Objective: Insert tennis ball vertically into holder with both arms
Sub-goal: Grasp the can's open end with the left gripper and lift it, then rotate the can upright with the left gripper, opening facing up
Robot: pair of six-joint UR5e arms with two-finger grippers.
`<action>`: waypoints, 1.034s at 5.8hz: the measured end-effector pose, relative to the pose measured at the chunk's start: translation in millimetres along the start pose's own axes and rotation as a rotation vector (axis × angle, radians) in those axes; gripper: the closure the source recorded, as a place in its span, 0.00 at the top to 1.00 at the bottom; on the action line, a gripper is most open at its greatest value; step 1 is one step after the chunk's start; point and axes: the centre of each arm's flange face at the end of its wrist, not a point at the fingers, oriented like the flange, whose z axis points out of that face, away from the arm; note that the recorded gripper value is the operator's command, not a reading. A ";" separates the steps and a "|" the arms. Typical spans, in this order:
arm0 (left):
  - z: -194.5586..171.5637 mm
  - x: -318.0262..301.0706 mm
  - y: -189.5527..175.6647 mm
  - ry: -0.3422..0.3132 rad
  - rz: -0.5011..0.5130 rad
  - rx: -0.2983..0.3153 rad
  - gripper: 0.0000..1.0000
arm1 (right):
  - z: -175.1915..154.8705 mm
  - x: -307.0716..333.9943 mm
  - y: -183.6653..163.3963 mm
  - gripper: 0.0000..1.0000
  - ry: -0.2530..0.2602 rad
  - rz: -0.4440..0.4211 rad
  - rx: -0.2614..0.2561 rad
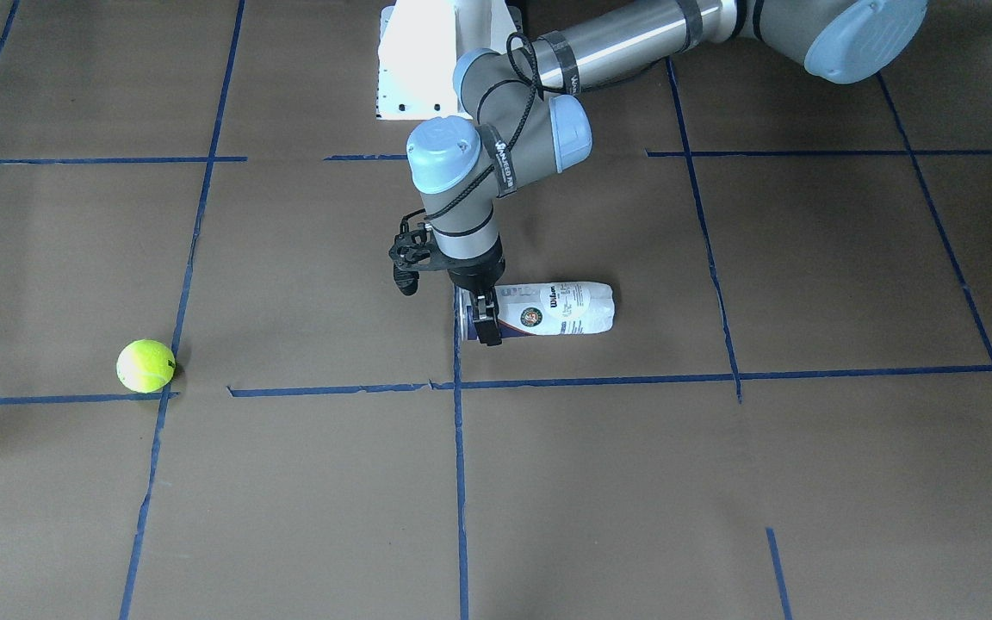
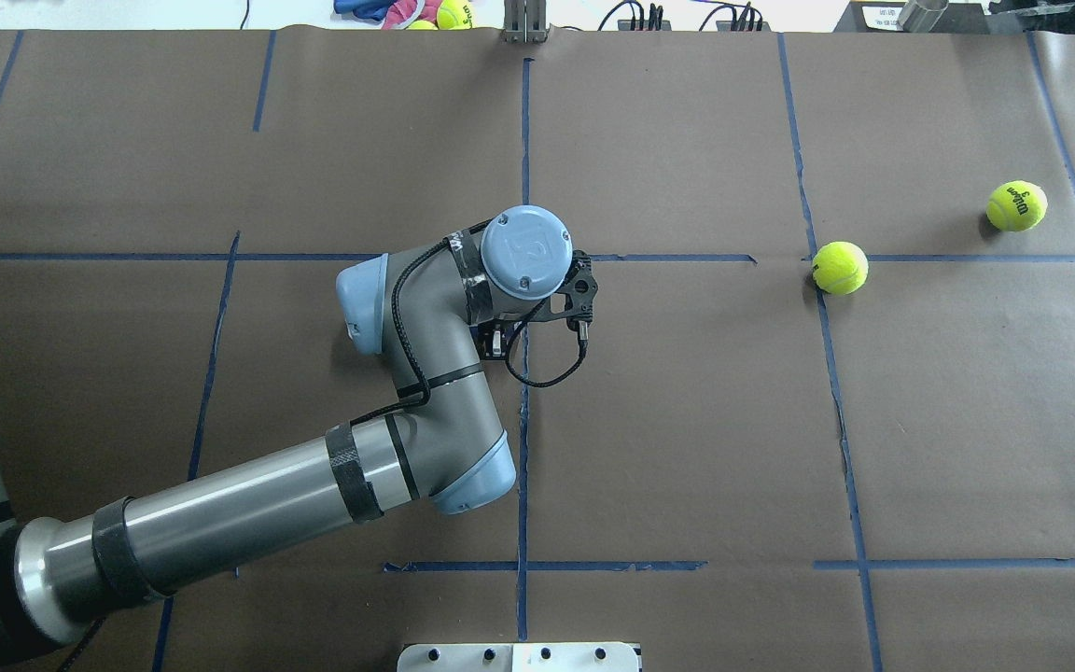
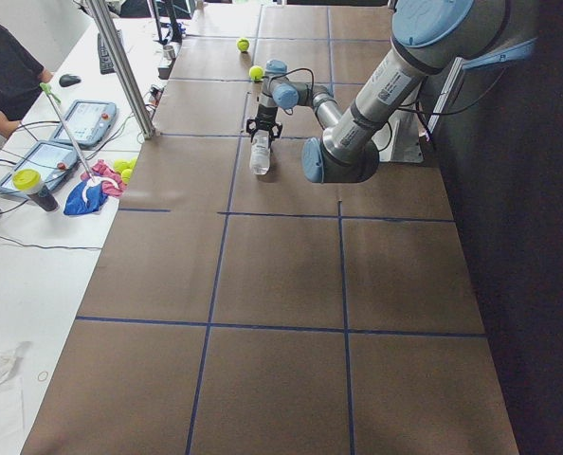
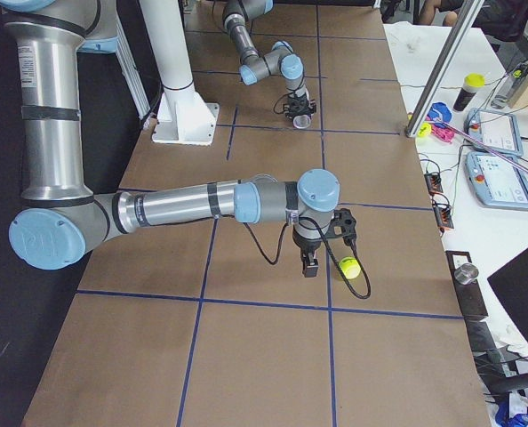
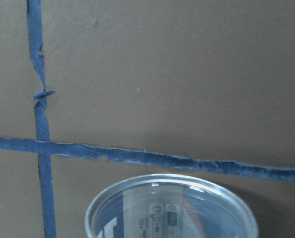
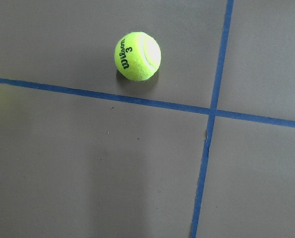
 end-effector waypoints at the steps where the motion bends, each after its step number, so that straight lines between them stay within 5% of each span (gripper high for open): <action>1: -32.0 -7.2 -1.9 -0.027 -0.023 0.059 0.71 | -0.2 -0.2 -0.2 1.00 0.000 0.000 0.001; 3: -103.8 -20.7 5.5 -0.109 -0.244 0.359 0.72 | -0.4 -0.5 -0.5 1.00 0.000 -0.003 0.002; 6: -128.9 -9.6 65.8 -0.198 -0.640 0.978 0.72 | 2.5 -9.8 -6.6 1.00 -0.003 -0.083 0.053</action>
